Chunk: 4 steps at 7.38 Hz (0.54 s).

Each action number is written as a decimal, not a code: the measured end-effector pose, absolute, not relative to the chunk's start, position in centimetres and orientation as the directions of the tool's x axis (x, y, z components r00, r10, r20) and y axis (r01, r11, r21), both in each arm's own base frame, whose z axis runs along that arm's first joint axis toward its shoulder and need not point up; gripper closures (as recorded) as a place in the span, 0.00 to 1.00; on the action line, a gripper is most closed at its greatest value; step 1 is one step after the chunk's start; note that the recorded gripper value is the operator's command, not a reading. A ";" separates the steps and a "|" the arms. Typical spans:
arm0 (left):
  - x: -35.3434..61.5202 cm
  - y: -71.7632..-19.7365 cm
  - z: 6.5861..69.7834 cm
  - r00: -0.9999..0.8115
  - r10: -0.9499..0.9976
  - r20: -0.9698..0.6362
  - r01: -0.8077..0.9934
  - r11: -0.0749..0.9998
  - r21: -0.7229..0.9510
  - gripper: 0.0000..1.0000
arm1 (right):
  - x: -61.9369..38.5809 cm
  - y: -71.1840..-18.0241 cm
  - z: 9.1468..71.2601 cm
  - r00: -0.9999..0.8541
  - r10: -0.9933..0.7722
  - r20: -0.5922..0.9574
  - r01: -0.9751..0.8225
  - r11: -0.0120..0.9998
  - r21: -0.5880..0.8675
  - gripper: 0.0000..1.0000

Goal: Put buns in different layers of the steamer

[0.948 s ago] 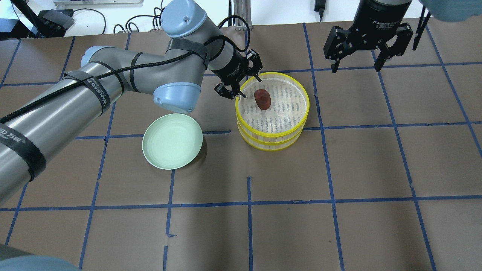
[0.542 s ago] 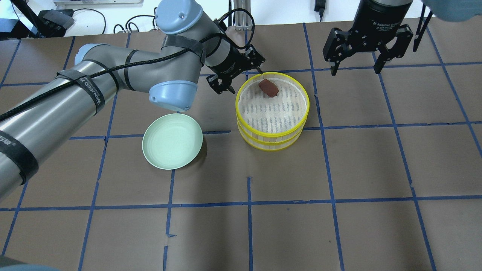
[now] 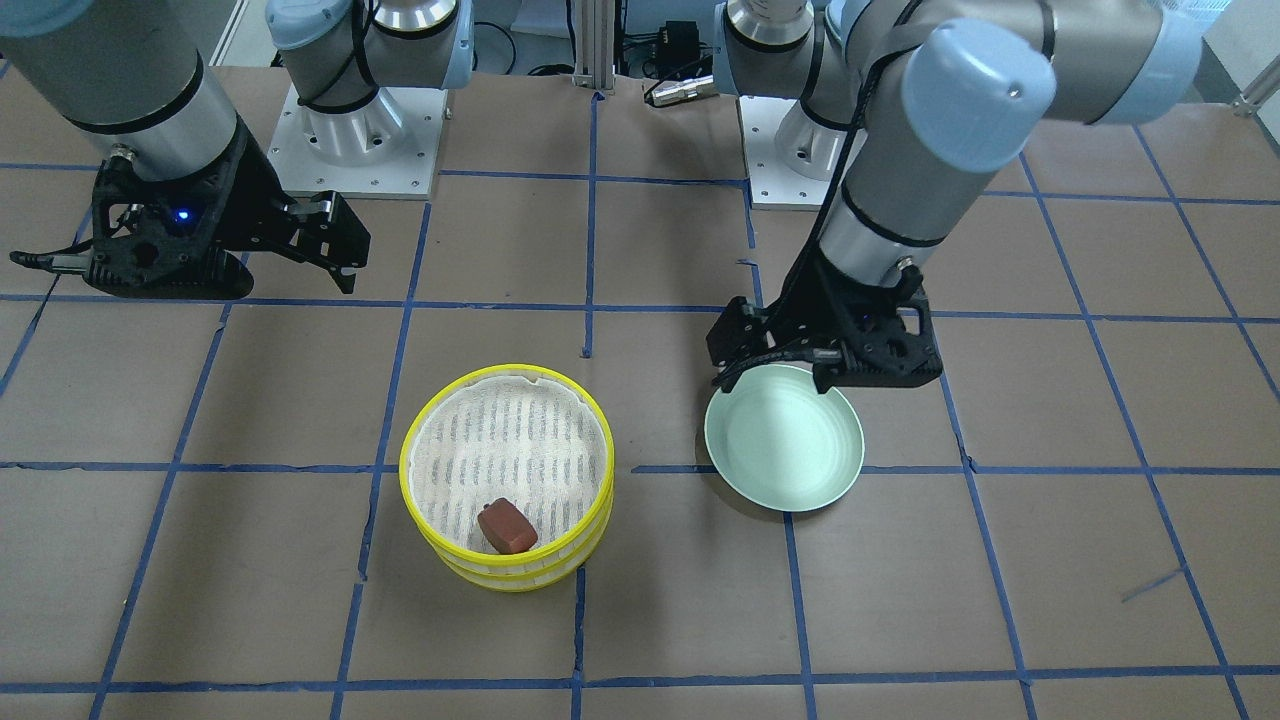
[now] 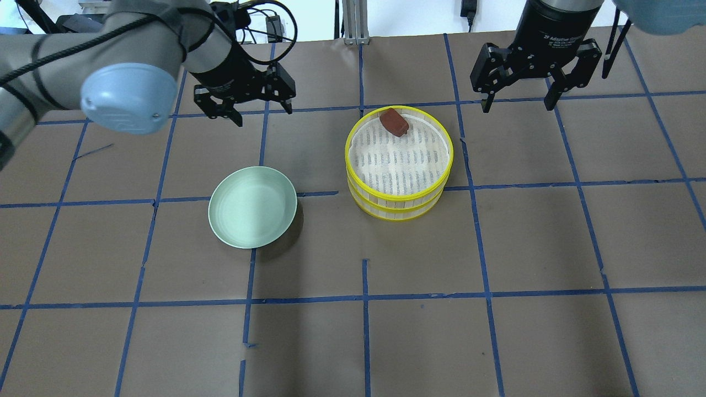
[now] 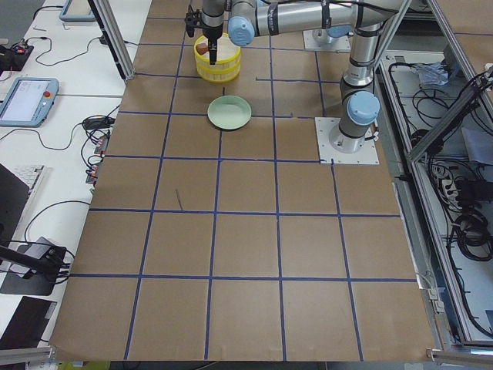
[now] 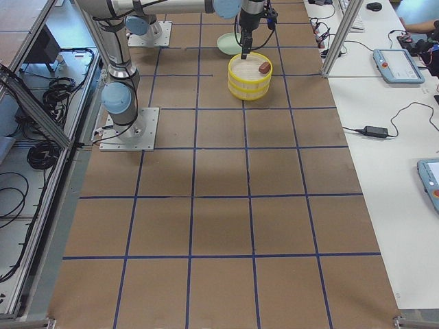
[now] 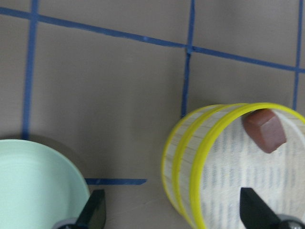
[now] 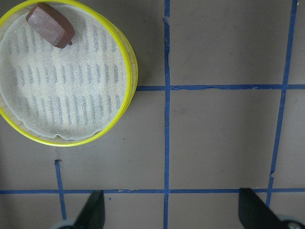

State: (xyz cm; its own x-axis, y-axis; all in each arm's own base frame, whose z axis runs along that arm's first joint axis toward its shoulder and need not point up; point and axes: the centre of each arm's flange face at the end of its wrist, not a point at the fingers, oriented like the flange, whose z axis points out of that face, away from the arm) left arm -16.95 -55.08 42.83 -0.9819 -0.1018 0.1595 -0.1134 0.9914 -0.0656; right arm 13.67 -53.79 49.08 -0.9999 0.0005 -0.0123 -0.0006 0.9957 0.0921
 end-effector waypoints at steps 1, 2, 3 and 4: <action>-15.7 -53.1 44.7 -0.988 -0.110 0.109 -0.115 0.993 -0.040 0.00 | 13.7 -53.8 49.0 -1.000 0.004 -0.020 0.002 0.996 0.093 0.00; -15.2 -51.2 46.2 -0.991 -0.111 0.075 -0.113 0.993 -0.019 0.00 | 13.7 -53.9 48.9 -1.000 0.007 -0.027 0.004 0.996 0.094 0.00; -15.2 -49.5 47.3 -0.992 -0.108 0.058 -0.108 0.994 0.004 0.00 | 13.7 -53.8 48.9 -1.000 0.009 -0.022 0.007 0.995 0.095 0.00; -15.3 -48.3 47.9 -0.993 -0.105 0.051 -0.104 0.994 0.022 0.00 | 13.6 -53.8 49.0 -1.000 0.010 -0.014 0.008 0.996 0.094 0.00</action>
